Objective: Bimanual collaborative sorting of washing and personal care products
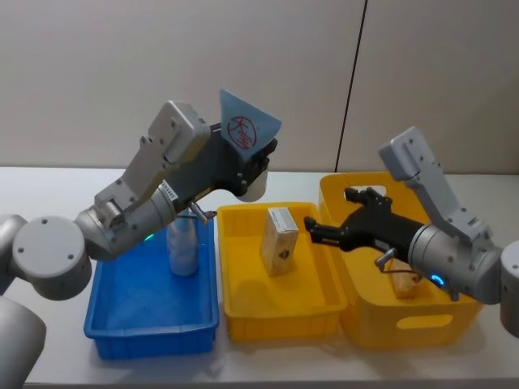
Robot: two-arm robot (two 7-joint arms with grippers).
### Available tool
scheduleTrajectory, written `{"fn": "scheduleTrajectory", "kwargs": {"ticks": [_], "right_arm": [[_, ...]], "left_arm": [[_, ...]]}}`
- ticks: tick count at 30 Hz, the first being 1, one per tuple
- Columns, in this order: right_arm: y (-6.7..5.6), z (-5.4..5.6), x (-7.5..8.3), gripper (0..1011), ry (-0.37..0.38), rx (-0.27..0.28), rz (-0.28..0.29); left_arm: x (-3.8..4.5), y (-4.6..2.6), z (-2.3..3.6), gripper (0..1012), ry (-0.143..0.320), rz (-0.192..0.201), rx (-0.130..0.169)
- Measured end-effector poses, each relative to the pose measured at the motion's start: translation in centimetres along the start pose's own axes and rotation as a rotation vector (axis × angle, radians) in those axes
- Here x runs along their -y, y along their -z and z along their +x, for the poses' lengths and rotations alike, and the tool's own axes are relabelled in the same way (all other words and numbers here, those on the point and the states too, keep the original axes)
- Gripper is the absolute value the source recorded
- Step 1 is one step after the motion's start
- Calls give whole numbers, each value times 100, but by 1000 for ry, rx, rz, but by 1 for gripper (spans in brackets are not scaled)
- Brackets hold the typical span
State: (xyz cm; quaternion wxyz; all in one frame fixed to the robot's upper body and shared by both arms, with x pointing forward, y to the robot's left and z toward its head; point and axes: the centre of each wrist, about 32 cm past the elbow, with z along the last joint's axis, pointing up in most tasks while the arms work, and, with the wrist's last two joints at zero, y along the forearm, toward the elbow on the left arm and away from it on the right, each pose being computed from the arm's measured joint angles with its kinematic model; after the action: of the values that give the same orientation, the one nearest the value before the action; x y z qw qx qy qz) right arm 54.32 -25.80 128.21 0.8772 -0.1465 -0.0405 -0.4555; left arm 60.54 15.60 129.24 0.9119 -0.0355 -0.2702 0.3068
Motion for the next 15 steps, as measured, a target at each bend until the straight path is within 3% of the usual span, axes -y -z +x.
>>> {"fn": "scheduleTrajectory", "kwargs": {"ticks": [5, 15], "right_arm": [[-9, 22, 39, 1003, -76, -5, -3], [-45, 32, 95, 1003, -142, 1, 9]], "left_arm": [[40, 0, -19, 364, 14, -4, -9], [96, 10, -46, 363, 31, -3, -20]]}}
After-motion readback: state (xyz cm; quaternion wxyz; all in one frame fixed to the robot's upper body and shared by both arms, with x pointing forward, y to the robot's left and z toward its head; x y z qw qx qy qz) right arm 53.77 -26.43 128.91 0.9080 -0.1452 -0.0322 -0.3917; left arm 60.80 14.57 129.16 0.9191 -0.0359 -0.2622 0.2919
